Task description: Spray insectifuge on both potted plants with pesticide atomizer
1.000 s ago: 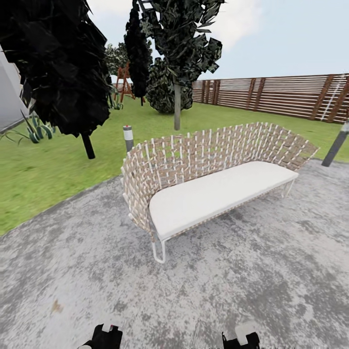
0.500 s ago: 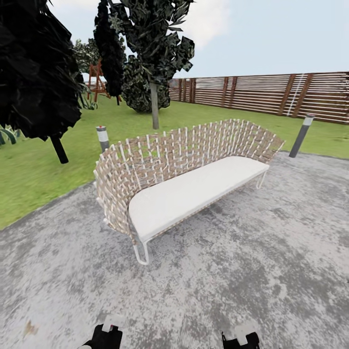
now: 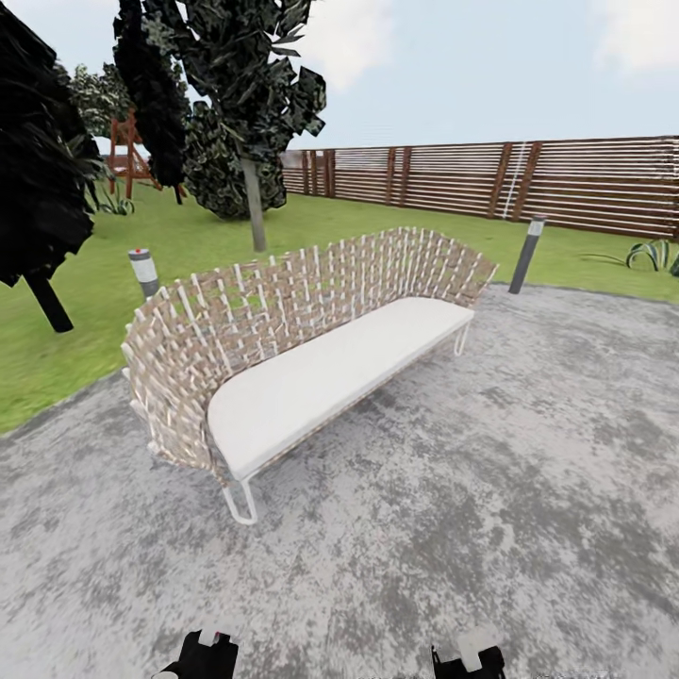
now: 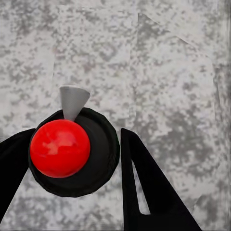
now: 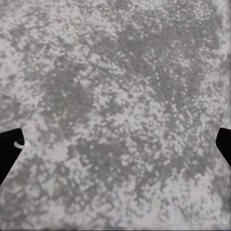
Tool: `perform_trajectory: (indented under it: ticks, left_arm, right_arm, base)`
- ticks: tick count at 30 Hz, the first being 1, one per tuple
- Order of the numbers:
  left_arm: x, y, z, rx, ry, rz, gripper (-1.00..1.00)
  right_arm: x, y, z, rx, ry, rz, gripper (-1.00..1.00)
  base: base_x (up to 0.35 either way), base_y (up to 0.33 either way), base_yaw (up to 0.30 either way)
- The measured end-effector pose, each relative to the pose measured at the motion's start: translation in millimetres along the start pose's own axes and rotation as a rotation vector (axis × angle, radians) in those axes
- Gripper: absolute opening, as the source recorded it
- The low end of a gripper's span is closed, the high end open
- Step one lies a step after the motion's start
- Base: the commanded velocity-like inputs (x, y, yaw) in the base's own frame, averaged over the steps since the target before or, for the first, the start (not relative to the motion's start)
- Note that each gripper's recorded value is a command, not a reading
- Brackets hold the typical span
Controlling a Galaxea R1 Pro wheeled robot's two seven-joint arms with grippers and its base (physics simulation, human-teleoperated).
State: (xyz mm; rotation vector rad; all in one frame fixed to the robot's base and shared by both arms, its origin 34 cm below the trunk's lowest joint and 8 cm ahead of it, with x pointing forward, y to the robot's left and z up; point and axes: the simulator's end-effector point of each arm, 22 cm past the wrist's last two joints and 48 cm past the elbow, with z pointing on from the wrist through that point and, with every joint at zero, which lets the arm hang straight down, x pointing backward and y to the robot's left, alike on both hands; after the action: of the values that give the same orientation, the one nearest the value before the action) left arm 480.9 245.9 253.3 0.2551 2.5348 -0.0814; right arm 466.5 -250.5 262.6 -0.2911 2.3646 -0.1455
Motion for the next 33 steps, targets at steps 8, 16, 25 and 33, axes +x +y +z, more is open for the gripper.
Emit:
perform_trajectory:
  ticks: [8,16,25,33]
  left_arm:
    - [-11.4,0.6,-11.8,0.0,0.004,0.0,-1.0]
    - [-24.3,1.3,-24.1,0.0,0.004,-0.001,-1.0]
    - [-34.0,2.2,-31.1,-0.001,-0.003,-0.001,-1.0]
    - [-37.4,2.7,-32.3,-0.002,-0.01,0.0,-1.0]
  right_arm:
    - [-12.8,-3.4,-9.7,-0.001,0.004,0.0,1.0]
    - [-27.2,-7.4,-19.6,-0.001,0.004,0.0,1.0]
    - [-37.3,-10.0,-24.9,0.0,-0.002,0.0,1.0]
    - [-41.1,-11.2,-25.3,0.003,-0.01,0.0,1.0]
  base:
    - [0.0,0.0,-0.29]
    - [0.0,0.0,-0.297]
    - [0.0,0.0,-0.28]
    - [0.0,0.0,-0.255]
